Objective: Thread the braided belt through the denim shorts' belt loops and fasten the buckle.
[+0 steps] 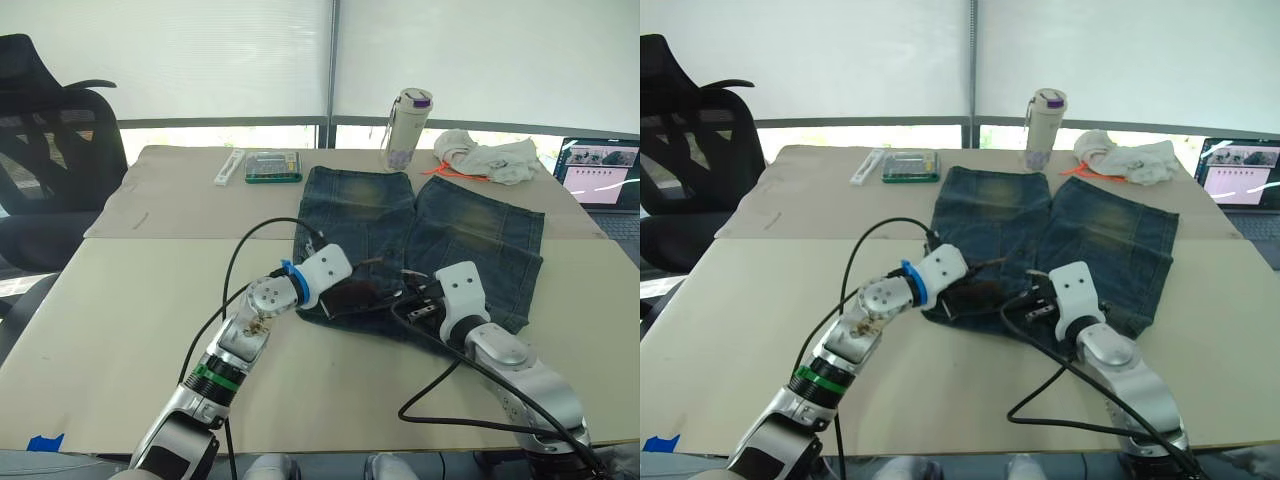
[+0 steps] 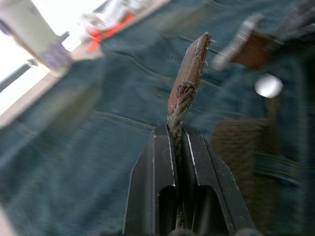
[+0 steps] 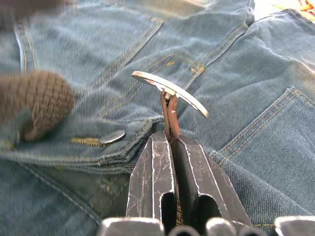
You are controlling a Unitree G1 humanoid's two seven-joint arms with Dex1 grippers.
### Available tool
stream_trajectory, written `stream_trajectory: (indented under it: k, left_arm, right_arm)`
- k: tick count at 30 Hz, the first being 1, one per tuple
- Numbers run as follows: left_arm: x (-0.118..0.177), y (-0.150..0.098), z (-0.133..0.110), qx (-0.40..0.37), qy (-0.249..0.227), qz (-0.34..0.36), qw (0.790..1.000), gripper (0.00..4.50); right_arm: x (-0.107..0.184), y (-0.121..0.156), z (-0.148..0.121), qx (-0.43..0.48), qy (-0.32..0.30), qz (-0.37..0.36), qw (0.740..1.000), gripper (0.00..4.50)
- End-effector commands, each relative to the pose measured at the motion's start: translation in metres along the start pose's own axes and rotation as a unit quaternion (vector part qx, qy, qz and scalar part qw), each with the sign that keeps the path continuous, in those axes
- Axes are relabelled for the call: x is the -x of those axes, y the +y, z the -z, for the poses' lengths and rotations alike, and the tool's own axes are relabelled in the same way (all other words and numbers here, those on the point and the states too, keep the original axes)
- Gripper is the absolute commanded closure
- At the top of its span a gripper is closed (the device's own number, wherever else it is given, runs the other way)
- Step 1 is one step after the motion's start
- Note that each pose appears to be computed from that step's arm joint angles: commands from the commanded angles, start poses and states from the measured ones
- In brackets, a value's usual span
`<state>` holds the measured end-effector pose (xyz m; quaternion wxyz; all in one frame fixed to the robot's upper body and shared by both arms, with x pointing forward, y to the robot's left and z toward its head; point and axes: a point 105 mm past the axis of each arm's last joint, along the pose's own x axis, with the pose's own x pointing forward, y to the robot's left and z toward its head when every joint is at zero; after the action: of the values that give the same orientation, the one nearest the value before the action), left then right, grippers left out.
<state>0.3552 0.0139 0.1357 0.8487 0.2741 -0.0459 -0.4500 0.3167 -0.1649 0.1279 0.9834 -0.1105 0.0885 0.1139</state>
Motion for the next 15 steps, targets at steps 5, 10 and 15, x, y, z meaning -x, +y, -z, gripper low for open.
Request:
stream_trajectory:
  k: [5, 10, 15]
  left_arm:
    - [-0.02, -0.012, -0.018, 0.05, -0.021, 0.008, 0.999, 4.5]
    - [-0.032, -0.014, -0.017, 0.083, -0.024, -0.012, 0.996, 4.5]
    - [-0.039, -0.017, -0.021, 0.079, -0.033, -0.031, 0.996, 4.5]
  right_arm:
    - [0.004, 0.0, -0.035, 0.003, -0.077, 0.004, 0.997, 4.49]
    - [0.005, 0.004, -0.039, 0.001, -0.088, -0.004, 0.996, 4.49]
    - [0.004, 0.009, -0.042, 0.002, -0.093, -0.01, 0.996, 4.49]
